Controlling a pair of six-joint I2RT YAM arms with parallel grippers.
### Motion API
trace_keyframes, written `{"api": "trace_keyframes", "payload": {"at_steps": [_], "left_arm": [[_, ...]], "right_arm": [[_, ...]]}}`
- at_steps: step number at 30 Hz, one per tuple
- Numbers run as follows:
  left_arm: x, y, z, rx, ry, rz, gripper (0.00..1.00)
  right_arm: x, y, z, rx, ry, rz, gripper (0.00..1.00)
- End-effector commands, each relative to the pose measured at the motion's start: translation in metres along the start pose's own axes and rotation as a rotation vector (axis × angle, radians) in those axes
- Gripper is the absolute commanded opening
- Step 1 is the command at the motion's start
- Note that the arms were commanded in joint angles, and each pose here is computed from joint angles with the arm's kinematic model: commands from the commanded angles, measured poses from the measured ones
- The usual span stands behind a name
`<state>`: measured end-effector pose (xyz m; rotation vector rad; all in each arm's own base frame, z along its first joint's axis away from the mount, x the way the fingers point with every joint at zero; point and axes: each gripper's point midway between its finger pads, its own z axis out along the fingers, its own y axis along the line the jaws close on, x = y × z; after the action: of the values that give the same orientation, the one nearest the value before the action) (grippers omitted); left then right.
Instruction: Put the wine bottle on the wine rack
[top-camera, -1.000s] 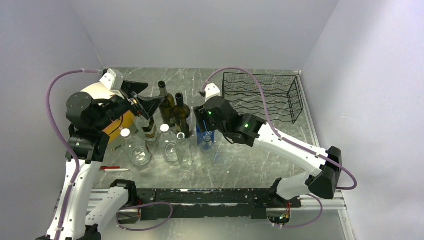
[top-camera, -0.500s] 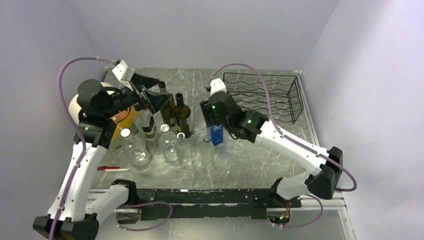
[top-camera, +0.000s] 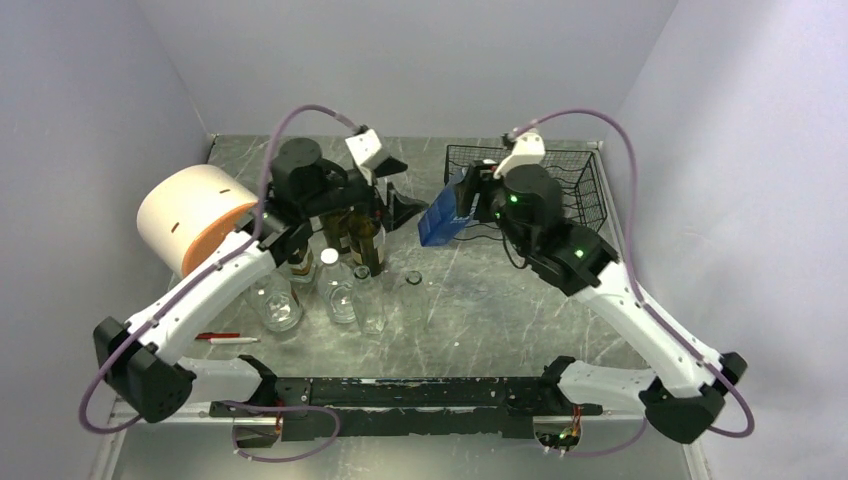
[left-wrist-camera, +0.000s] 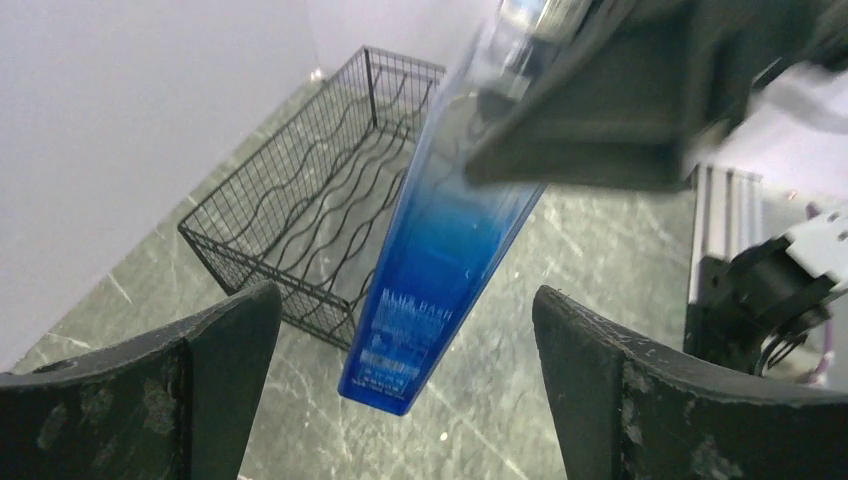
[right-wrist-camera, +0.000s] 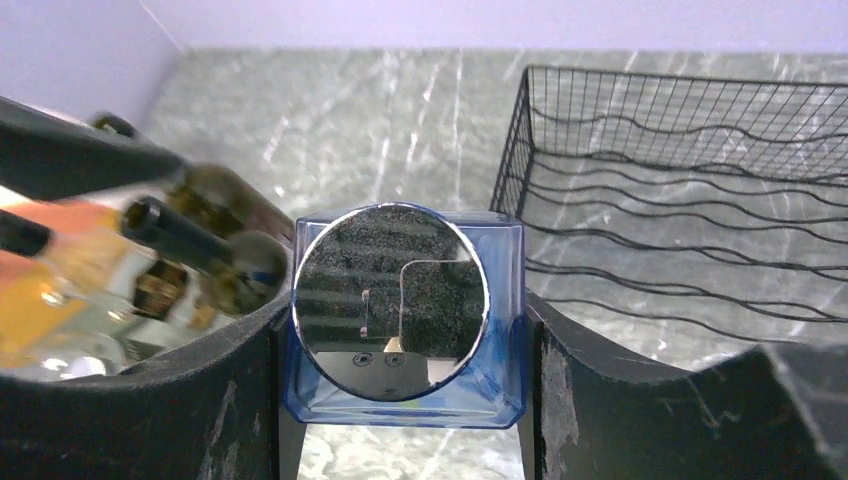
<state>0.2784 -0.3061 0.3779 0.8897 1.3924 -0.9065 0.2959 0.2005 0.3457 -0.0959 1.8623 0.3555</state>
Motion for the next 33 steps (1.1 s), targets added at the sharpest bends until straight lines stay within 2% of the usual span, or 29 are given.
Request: {"api": "trace_keyframes", "payload": {"at_steps": [1, 9, 14, 23, 33], "left_arm": [[0.01, 0.002, 0.019, 0.015, 0.038, 0.172, 1.0], [0.033, -0.002, 0.049, 0.082, 0.065, 0.21, 1.0], [0.039, -0.018, 0.065, 0.194, 0.01, 0.234, 1.0], [0.056, -0.028, 0.078, 0.267, -0.008, 0.195, 1.0], [0.038, -0.009, 0.09, 0.16, -0.093, 0.263, 0.81]], "right_arm": [[-0.092, 0.001, -0.042, -0.051, -0.312, 0.25, 0.22], [-0.113, -0.005, -0.067, -0.069, -0.368, 0.321, 0.21], [-0.137, 0.004, -0.076, -0.107, -0.394, 0.336, 0.2], [-0.151, 0.006, -0.088, -0.136, -0.429, 0.367, 0.18], [-0.14, 0.008, -0.096, -0.18, -0.391, 0.372, 0.21]]}}
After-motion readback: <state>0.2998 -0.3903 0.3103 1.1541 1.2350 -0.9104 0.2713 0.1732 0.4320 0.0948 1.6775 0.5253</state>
